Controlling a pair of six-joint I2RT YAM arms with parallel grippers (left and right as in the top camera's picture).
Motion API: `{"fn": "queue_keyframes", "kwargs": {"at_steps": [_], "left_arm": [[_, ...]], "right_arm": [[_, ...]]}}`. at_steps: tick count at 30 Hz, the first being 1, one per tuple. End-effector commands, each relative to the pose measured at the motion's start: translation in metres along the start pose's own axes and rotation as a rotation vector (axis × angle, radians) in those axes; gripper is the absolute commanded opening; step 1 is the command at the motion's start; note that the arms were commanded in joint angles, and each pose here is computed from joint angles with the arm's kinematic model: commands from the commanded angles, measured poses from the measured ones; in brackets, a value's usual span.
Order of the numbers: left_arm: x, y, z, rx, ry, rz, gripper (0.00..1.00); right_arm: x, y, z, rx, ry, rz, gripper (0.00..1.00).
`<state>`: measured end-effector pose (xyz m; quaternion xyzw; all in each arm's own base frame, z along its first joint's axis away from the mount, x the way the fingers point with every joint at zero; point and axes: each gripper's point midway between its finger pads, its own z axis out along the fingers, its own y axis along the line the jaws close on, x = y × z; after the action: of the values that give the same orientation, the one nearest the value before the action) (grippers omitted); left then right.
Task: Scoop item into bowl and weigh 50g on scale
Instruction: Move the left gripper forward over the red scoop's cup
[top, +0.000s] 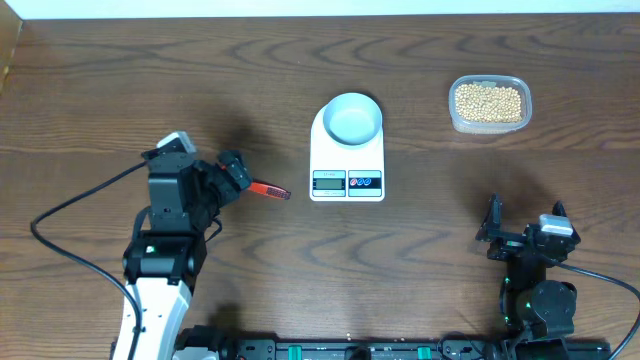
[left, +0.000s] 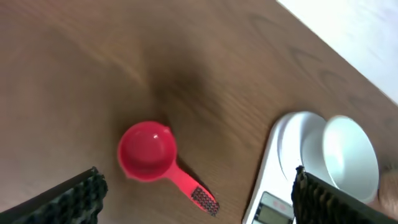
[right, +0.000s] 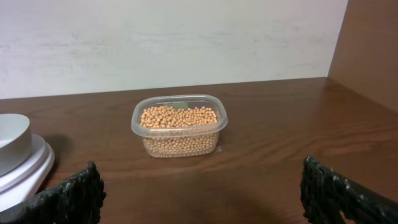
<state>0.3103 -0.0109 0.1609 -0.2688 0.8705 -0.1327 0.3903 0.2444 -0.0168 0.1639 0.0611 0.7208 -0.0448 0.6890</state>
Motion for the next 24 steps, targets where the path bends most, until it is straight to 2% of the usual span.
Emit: {"fn": "queue_keyframes", "kwargs": {"at_steps": [1,6,16,20,24], "left_arm": [[-0.005,0.016,0.004,-0.099,-0.033,-0.191,0.97],[0.008,0.034,0.014,-0.197,0.0,-0.332,0.97],[0.036,0.056,0.044,-0.326,0.092,-0.41,0.88],[0.048,0.065,0.056,-0.381,0.123,-0.47,0.79],[0.052,0.068,0.066,-0.395,0.131,-0.47,0.78]], "right_arm": [[0.0,-0.001,0.0,0.008,-0.001,-0.015,0.99],[0.0,-0.001,0.0,0.008,-0.001,-0.015,0.99],[0.0,-0.001,0.0,0.008,-0.001,-0.015,0.99],[0.0,-0.001,0.0,0.008,-0.001,-0.015,0.99],[0.0,-0.001,0.0,0.008,-0.001,-0.015,0.99]]}}
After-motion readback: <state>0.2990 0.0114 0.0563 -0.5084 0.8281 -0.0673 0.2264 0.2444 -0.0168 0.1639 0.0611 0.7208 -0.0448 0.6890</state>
